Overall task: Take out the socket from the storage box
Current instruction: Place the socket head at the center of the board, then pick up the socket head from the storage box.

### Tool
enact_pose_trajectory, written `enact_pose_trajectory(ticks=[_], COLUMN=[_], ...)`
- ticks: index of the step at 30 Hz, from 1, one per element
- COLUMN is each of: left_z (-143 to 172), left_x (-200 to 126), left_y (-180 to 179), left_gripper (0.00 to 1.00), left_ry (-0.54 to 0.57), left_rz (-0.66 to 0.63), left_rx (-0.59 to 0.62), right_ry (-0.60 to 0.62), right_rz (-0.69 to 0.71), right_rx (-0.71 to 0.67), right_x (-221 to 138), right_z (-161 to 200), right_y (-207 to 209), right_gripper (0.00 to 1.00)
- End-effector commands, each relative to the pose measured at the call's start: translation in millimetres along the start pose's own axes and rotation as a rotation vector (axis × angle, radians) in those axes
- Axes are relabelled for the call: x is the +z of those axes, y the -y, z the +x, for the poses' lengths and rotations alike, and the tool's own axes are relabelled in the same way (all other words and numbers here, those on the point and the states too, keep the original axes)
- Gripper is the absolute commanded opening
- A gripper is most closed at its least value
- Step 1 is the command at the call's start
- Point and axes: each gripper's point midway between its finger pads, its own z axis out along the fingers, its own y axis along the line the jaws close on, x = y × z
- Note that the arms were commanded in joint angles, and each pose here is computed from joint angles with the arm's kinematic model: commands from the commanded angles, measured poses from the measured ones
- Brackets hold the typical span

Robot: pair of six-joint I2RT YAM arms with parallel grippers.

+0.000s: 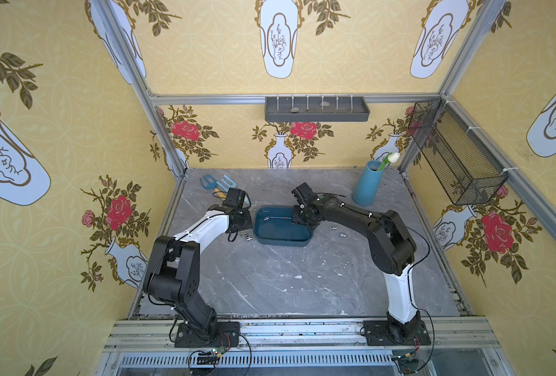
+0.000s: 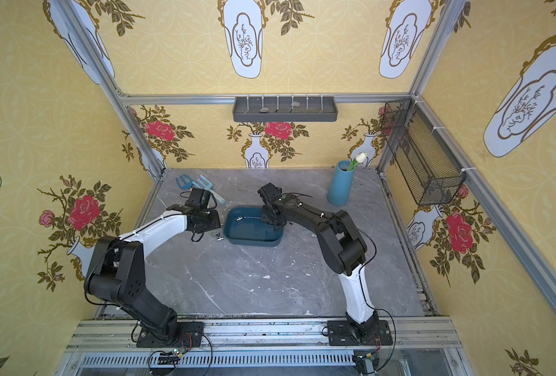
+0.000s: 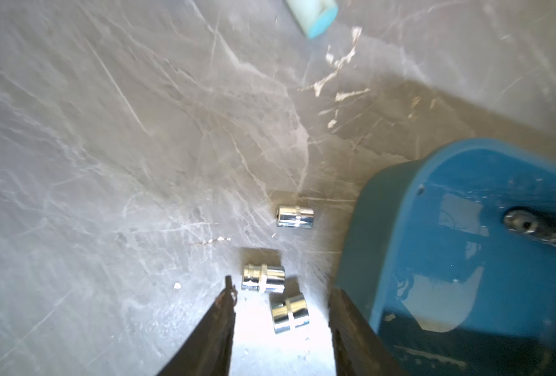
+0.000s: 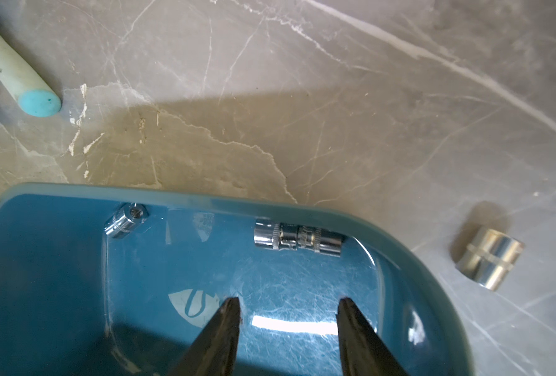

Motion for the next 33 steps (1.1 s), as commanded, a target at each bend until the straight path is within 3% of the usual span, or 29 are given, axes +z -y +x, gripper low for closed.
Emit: enact_pose_trajectory(ticks=[1,6,33], left_z=[-6.9,-13.8,-8.4], left_x=[-12.7,-26.0,-33.5], left_y=[-0.9,1.2,4.4], left_gripper=[0.53,0.54,0.54], left_ry=[0.036,0.081,0.114], left_rz=[0.002,0.027,0.095], left_rx=[0.009,0.003,0.009], right_ry=[0.015,0.007,0.056], right_rz=[-0.001,0.006,0.018], right_rx=[-0.005,-0.015,-0.082], right_x=[3.6,12.0,41.8], right_z=[-4.8,-4.4,-10.2], right_y=[-2.5,-4.3,-26.1], right_gripper=[0.53,0.53,0.51])
